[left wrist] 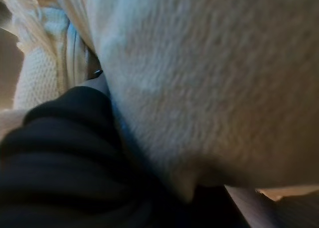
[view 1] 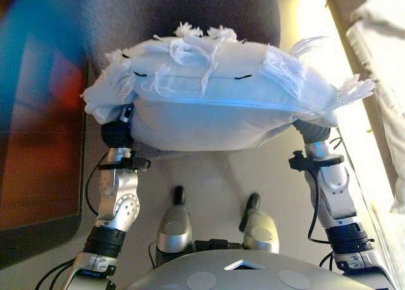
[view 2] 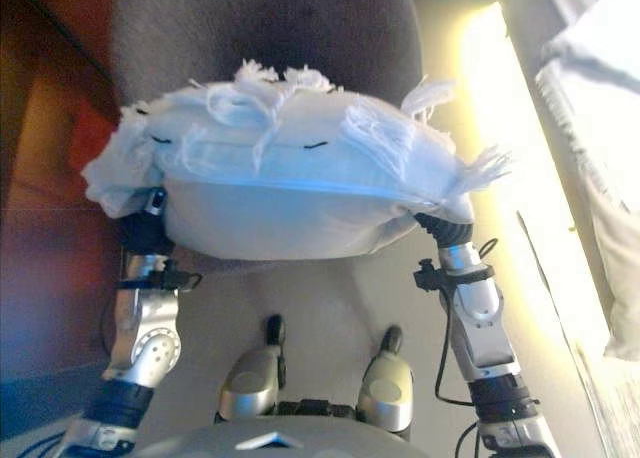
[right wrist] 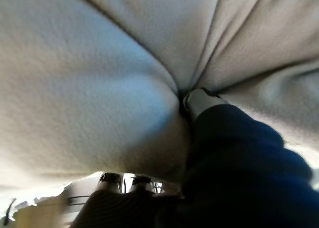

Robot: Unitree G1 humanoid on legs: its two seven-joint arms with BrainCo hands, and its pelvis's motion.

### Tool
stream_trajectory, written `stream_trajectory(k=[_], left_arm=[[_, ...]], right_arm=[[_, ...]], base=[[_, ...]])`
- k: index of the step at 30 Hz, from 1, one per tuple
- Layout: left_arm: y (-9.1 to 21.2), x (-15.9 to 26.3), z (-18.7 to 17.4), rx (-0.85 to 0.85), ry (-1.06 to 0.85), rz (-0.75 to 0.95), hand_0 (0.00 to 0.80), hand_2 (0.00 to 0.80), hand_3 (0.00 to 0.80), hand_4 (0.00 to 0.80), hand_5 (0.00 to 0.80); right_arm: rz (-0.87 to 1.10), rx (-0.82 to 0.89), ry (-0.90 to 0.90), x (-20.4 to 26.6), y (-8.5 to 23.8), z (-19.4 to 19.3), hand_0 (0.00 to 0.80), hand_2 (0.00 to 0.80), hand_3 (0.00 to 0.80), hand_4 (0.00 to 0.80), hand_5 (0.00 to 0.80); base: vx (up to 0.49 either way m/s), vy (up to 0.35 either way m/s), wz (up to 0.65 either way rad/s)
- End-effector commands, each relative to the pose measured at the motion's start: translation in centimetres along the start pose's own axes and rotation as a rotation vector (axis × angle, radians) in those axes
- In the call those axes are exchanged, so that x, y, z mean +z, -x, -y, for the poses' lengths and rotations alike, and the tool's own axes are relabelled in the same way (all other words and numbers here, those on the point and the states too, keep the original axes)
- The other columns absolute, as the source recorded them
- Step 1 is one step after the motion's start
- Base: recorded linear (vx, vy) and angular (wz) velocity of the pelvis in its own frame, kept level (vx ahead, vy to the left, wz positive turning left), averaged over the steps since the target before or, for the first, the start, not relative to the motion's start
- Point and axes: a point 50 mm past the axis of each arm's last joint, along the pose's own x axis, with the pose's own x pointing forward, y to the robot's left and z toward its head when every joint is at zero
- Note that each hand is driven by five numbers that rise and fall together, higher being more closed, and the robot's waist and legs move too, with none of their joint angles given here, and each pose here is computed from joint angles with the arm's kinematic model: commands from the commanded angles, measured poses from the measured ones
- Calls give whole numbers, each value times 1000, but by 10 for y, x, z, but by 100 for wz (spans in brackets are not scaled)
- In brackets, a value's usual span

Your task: Pick up the cushion and take it to the sofa

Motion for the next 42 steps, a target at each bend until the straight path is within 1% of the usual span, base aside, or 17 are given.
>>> stream_trajectory(k=[1, 5, 9, 11, 13, 16, 18, 21, 23, 26, 29, 33, 38, 42], left_arm=[[-16, 24, 48, -254, 8, 156, 800, 800, 800, 800, 800], [-15, 32, 51, -267, 26, 194, 800, 800, 800, 800, 800], [-16, 36, 55, -270, 46, 213, 800, 800, 800, 800, 800], [-16, 37, 56, -264, 61, 211, 800, 800, 800, 800, 800], [-15, 39, 53, -245, 63, 225, 800, 800, 800, 800, 800], [-11, 45, 49, -214, 62, 273, 800, 800, 800, 800, 800], [-12, 45, 47, -200, 88, 268, 800, 800, 800, 800, 800], [-14, 46, 51, -213, 101, 302, 800, 800, 800, 800, 800], [-17, 46, 56, -219, 112, 323, 800, 800, 800, 800, 800], [-21, 41, 58, -205, 126, 303, 800, 800, 800, 800, 800], [-17, 40, 56, -178, 149, 292, 800, 800, 800, 800, 800], [-17, 48, 53, -159, 140, 333, 800, 800, 800, 800, 800], [-18, 47, 58, -209, 106, 290, 800, 800, 800, 800, 800], [-19, 49, 59, -241, 95, 271, 800, 800, 800, 800, 800]], right_arm=[[290, 72, -66, 46, -14, -21, 800, 800, 800, 800, 800], [321, 96, -69, 54, -16, -20, 800, 800, 800, 800, 800], [316, 110, -87, 56, -20, -22, 800, 800, 800, 800, 800], [306, 102, -82, 56, -21, -21, 800, 800, 800, 800, 800], [299, 127, -64, 56, -22, -21, 800, 800, 800, 800, 800], [327, 171, -60, 60, -22, -18, 800, 800, 800, 800, 800], [337, 178, -57, 60, -22, -17, 800, 800, 800, 800, 800], [367, 214, -53, 62, -28, -26, 800, 800, 800, 800, 800], [380, 224, -29, 63, -34, -34, 800, 800, 800, 800, 800], [365, 211, -28, 60, -37, -35, 800, 800, 800, 800, 800], [345, 229, -25, 59, -36, -34, 800, 800, 800, 800, 800], [346, 252, -27, 62, -29, -25, 800, 800, 800, 800, 800], [339, 174, -51, 64, -19, -12, 800, 800, 800, 800, 800], [339, 148, -50, 61, -16, -24, 800, 800, 800, 800, 800]], base=[[71, -54, 15], [24, -87, 40], [-48, -135, -3], [-61, -148, -2], [-45, -140, -4], [-110, -164, -11], [-55, -125, -5], [83, -26, 3], [257, 19, -21], [453, 83, -23], [465, 132, 42], [409, 128, -5], [404, 66, -9], [408, 193, 5]])
